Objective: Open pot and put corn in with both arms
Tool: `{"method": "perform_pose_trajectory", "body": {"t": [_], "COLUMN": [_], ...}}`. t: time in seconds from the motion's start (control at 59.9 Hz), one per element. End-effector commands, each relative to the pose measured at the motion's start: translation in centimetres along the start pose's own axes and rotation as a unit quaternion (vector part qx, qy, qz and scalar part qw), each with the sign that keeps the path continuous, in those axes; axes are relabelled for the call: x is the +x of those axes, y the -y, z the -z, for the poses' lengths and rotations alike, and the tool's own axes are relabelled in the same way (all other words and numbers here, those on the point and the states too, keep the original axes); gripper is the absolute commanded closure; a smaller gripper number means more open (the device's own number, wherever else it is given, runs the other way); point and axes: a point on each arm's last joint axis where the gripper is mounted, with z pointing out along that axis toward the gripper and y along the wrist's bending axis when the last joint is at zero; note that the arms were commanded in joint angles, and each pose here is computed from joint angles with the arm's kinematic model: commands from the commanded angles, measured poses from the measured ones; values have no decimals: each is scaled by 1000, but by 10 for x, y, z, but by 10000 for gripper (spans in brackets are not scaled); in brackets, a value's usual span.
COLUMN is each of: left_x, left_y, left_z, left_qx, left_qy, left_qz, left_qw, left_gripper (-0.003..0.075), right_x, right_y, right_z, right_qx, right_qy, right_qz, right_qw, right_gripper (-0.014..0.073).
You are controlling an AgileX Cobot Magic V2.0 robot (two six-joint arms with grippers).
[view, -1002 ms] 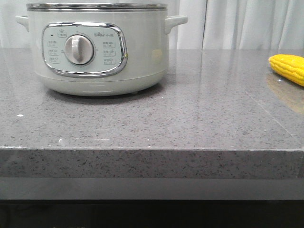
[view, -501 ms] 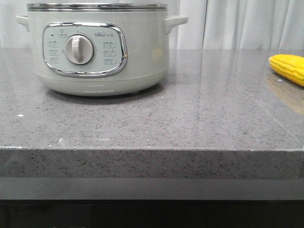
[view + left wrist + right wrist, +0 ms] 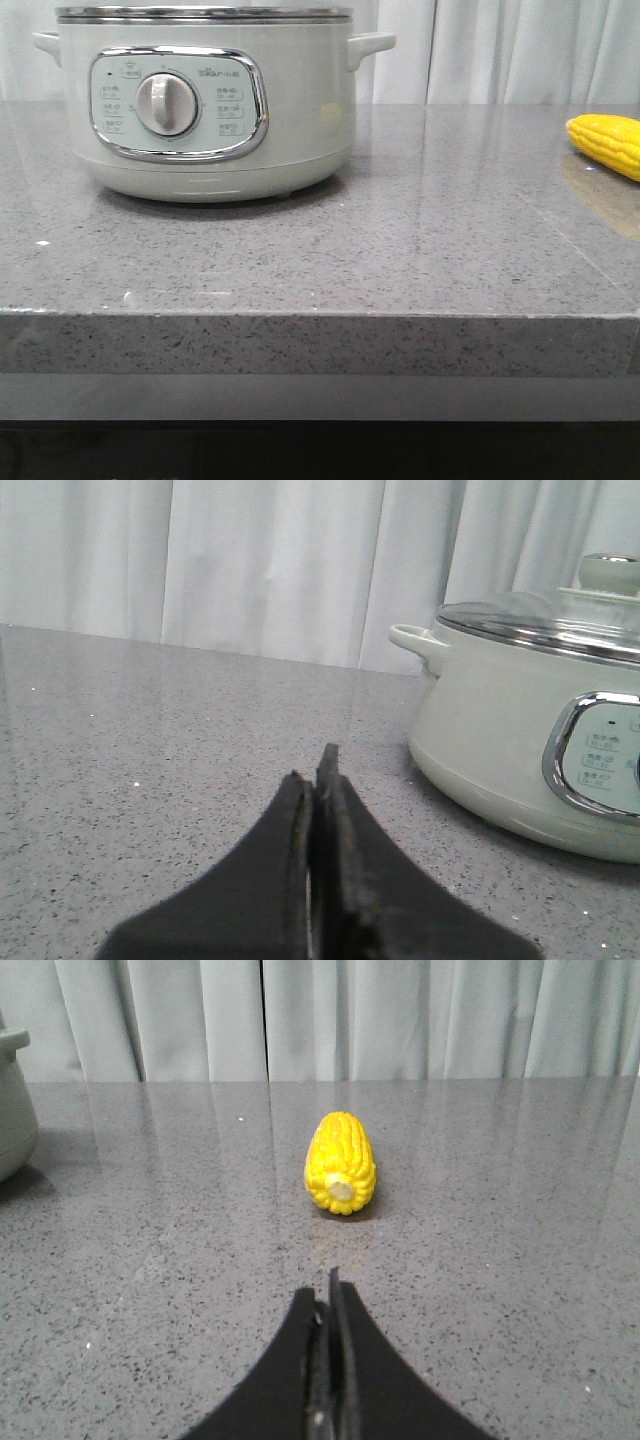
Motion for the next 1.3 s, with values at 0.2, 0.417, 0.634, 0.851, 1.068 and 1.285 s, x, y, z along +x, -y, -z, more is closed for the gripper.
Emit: {"method": "perform_pose_trajectory", "body": {"t": [0.2, 0.417, 0.634, 0.851, 1.068, 1.285], "left_x": [-57, -125, -170, -179, -166, -162], "left_y": [6, 11, 13, 14, 13, 12], "left_z": [8, 11, -8, -35, -52, -60], "left_qx": [11, 2, -15, -18, -19, -24], "left_qy": [112, 95, -11, -67, -102, -120], "left_qz": [-26, -17, -12, -5, -1, -10], "left_qw": [993, 995, 1000, 998, 995, 992], "left_gripper": [741, 741, 741, 741, 741, 726], "right_x": [-62, -120, -162, -163, -146, -139], "right_y": [-5, -10, -13, -14, -12, -12], "right_z": [14, 27, 15, -11, -29, -30], "right_qx": [-8, -11, -8, -5, -2, -1], "right_qy": [117, 118, 50, -40, -92, -113], "right_qz": [3, 4, 17, 17, 16, 16], "right_qw": [993, 993, 999, 999, 996, 993], "right_gripper": [664, 664, 664, 664, 664, 659]}}
